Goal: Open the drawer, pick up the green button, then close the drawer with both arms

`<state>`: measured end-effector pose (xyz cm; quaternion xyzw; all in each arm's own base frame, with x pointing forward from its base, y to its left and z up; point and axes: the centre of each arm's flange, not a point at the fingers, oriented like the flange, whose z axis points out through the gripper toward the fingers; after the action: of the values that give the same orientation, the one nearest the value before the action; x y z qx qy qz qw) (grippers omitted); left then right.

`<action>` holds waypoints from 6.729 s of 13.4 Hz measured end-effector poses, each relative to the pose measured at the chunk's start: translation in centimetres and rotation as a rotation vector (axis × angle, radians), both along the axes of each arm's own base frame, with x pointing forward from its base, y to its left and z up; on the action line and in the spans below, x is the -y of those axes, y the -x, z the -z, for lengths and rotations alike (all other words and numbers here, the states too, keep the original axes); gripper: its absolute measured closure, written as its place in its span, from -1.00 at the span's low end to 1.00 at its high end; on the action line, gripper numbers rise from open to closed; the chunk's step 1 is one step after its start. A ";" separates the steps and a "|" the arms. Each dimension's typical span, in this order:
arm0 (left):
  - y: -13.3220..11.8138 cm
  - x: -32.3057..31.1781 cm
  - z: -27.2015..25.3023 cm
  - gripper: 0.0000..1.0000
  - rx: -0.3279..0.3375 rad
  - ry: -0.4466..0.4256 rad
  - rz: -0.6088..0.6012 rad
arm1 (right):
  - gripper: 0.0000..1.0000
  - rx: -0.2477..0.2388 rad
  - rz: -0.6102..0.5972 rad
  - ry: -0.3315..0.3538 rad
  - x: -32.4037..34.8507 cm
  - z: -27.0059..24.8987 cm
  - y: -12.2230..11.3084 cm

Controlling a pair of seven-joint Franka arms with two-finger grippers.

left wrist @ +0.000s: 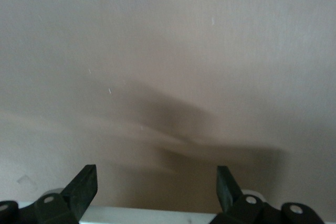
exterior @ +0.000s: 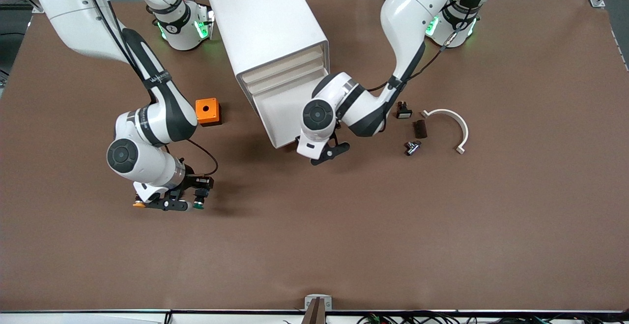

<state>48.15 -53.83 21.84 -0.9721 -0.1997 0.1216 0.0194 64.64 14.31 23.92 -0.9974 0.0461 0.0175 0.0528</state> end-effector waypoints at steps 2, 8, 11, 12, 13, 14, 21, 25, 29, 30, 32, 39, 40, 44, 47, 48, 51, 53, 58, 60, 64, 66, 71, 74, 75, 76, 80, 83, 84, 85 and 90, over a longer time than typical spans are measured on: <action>2.1 1.5 0.4 -1.00 -0.008 -0.008 0.034 | 0.17 0.003 -0.015 0.002 1.5 1.9 -0.2; 7.5 4.5 1.3 -1.00 -0.102 0.011 0.026 | 0.05 -0.004 -0.014 0.000 2.9 3.4 -0.4; 9.6 5.7 1.6 -1.00 -0.144 0.020 0.015 | -0.51 0.031 0.003 0.000 3.9 1.6 -1.6; 10.3 6.0 1.7 -1.00 -0.153 0.017 0.010 | -0.68 0.045 0.009 0.008 4.5 0.0 -2.2; 11.0 6.4 1.7 -1.00 -0.162 0.017 0.004 | -0.91 0.043 0.015 0.022 5.4 -2.3 -2.7; 11.6 6.7 1.8 -1.00 -0.173 0.020 0.001 | -1.00 0.034 0.020 0.038 6.3 -5.2 -3.0; 9.1 5.0 0.6 -1.00 -0.188 0.010 -0.049 | -1.00 0.121 -0.013 0.111 10.9 -24.5 0.5; -4.0 -4.8 -5.4 -1.00 -0.104 0.060 -0.209 | -1.00 0.154 0.019 0.134 12.5 -33.5 5.0; -11.8 -16.2 -12.8 -1.00 0.020 0.015 -0.206 | -1.00 0.147 0.033 0.143 13.1 -36.8 7.6; -12.8 -18.7 -14.4 -1.00 0.045 -0.012 -0.177 | -1.00 0.140 0.032 0.143 13.1 -36.9 7.9; -14.3 -23.6 -17.8 -1.00 0.087 -0.059 -0.122 | -1.00 0.106 0.033 0.143 13.2 -36.4 8.3; -14.6 -39.8 -32.2 -1.00 0.171 -0.056 0.124 | -1.00 0.071 0.016 0.141 12.2 -38.4 9.2; -14.2 -41.8 -34.1 -1.00 0.191 -0.050 0.154 | -1.00 0.068 0.023 0.141 12.6 -38.4 9.2; -12.7 -45.9 -38.6 -1.00 0.249 -0.041 0.254 | -1.00 0.068 0.032 0.140 13.1 -38.4 9.2; -10.7 -47.7 -40.5 -1.00 0.262 -0.047 0.307 | -1.00 0.068 0.032 0.140 13.0 -38.4 9.2; -9.8 -48.2 -40.9 -1.00 0.262 -0.051 0.318 | -1.00 0.068 0.031 0.140 13.0 -38.4 9.2; -7.0 -48.2 -42.0 -1.00 0.257 -0.061 0.354 | -1.00 0.069 0.024 0.139 12.6 -38.4 9.2; -5.7 -48.0 -42.3 -1.00 0.236 -0.046 0.364 | -1.00 0.068 0.023 0.140 12.6 -38.4 9.2; -4.7 -47.6 -41.5 -1.00 0.178 -0.005 0.365 | -1.00 0.065 0.023 0.140 12.6 -38.4 9.3; -4.2 -47.5 -41.5 -1.00 0.171 -0.006 0.367 | -1.00 0.061 0.023 0.140 12.6 -38.3 9.3; -2.7 -47.1 -41.1 -1.00 0.178 -0.015 0.375 | -1.00 0.049 0.022 0.140 12.6 -38.2 9.4; -2.4 -47.1 -41.0 -1.00 0.179 -0.016 0.375 | -1.00 0.048 0.022 0.141 12.5 -38.2 9.4; -2.5 -47.1 -41.0 -1.00 0.184 -0.016 0.374 | -1.00 0.048 0.020 0.140 12.4 -38.2 9.4; -2.5 -47.2 -41.2 -1.00 0.190 -0.017 0.372 | -1.00 0.048 0.019 0.140 12.4 -38.2 9.4; -2.6 -47.3 -41.3 -1.00 0.194 -0.017 0.372 | -1.00 0.048 0.018 0.140 12.3 -38.2 9.4; -2.6 -47.3 -41.4 -1.00 0.197 -0.017 0.372 | -1.00 0.048 0.016 0.139 12.2 -38.2 9.5; -2.9 -47.3 -41.6 -1.00 0.201 -0.016 0.371 | -1.00 0.049 0.019 0.138 12.4 -38.2 9.4; -3.1 -47.4 -41.3 -1.00 0.195 -0.015 0.369 | -1.00 0.049 0.025 0.137 12.7 -38.3 9.4; -3.1 -47.4 -41.3 -1.00 0.194 -0.014 0.369 | -1.00 0.049 0.016 0.137 12.2 -38.3 9.4; -3.1 -47.4 -41.2 -1.00 0.193 -0.014 0.369 | -1.00 0.050 0.010 0.137 11.9 -38.3 9.5; -3.1 -47.4 -41.3 -1.00 0.194 -0.014 0.369 | -1.00 0.050 0.022 0.137 12.5 -38.3 9.4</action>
<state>51.27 -6.42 63.10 -0.9992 -0.0200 0.0205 0.0288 55.21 1.76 62.24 -0.9982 0.0568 -0.0113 -0.0142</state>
